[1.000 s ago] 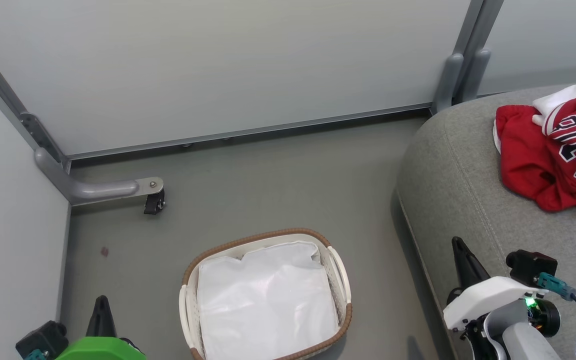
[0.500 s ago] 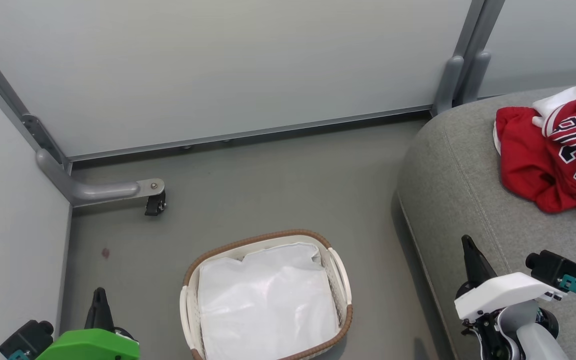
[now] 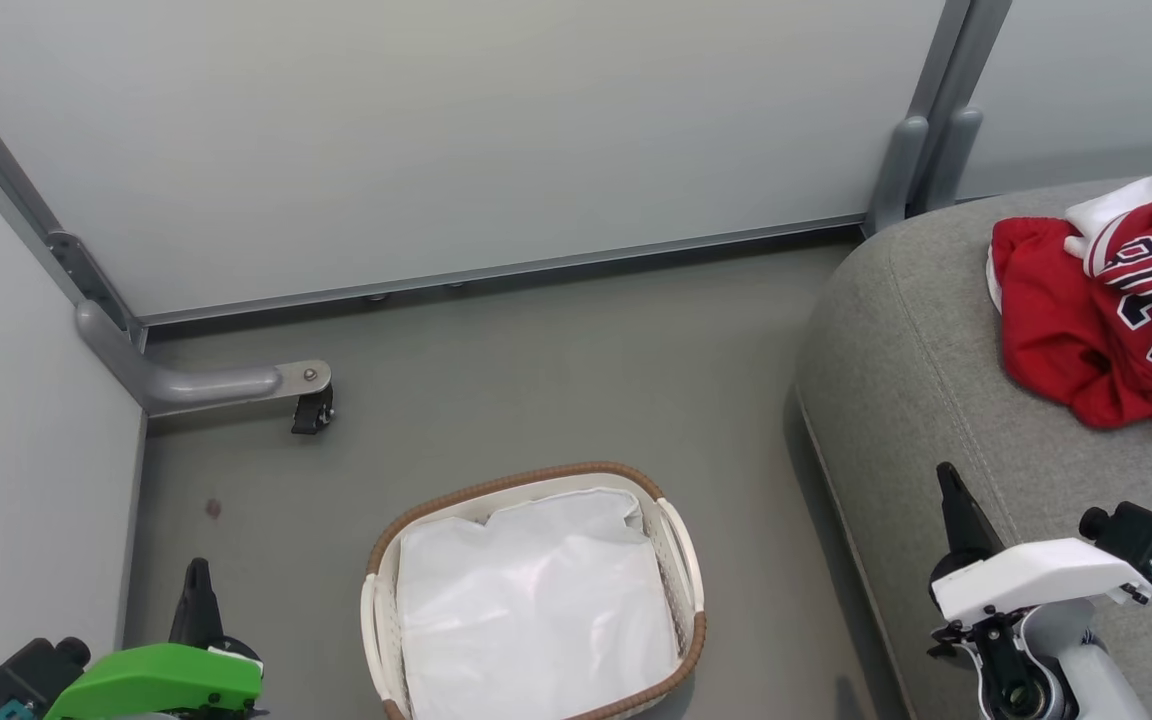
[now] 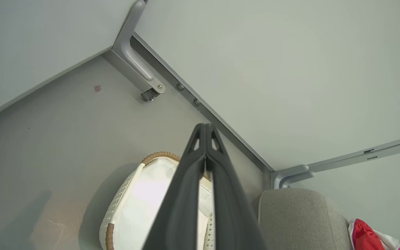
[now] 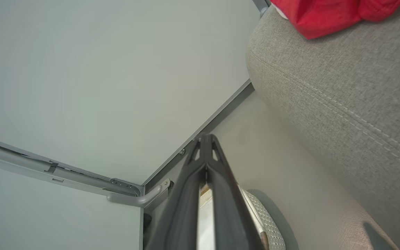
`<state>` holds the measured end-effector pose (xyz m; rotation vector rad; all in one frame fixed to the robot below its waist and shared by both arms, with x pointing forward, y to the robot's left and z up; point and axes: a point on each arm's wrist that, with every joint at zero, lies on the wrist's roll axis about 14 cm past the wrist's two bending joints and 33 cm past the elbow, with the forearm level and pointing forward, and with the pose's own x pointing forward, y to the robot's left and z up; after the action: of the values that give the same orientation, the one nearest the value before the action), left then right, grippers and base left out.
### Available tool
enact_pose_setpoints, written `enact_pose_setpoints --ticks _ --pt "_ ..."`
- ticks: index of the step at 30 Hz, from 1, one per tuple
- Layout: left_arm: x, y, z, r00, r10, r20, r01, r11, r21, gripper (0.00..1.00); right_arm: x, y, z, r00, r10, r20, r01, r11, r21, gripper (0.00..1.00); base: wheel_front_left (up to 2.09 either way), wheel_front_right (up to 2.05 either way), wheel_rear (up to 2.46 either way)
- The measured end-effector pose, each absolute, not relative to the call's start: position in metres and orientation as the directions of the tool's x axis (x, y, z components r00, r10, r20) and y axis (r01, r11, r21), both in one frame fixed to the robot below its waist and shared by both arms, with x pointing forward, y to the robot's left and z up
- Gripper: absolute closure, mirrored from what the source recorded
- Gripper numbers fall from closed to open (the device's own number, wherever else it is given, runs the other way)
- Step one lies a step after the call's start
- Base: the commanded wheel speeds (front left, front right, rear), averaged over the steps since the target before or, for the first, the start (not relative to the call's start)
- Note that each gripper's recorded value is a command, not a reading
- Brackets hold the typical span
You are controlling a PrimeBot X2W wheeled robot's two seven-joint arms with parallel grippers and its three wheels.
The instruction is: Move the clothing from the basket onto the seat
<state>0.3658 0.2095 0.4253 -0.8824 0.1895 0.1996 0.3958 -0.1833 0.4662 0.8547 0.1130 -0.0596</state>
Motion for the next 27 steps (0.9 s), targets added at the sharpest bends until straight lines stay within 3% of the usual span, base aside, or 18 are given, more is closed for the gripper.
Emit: enact_pose_setpoints --ticks 27 --pt "0.376 0.206 0.452 0.982 0.063 -0.180 -0.191 0.377 -0.906 1.00 0.394 -0.191 0.480 0.995 -0.012 -0.095 0.092 0.399 0.912 1.00 0.00 0.00 0.00"
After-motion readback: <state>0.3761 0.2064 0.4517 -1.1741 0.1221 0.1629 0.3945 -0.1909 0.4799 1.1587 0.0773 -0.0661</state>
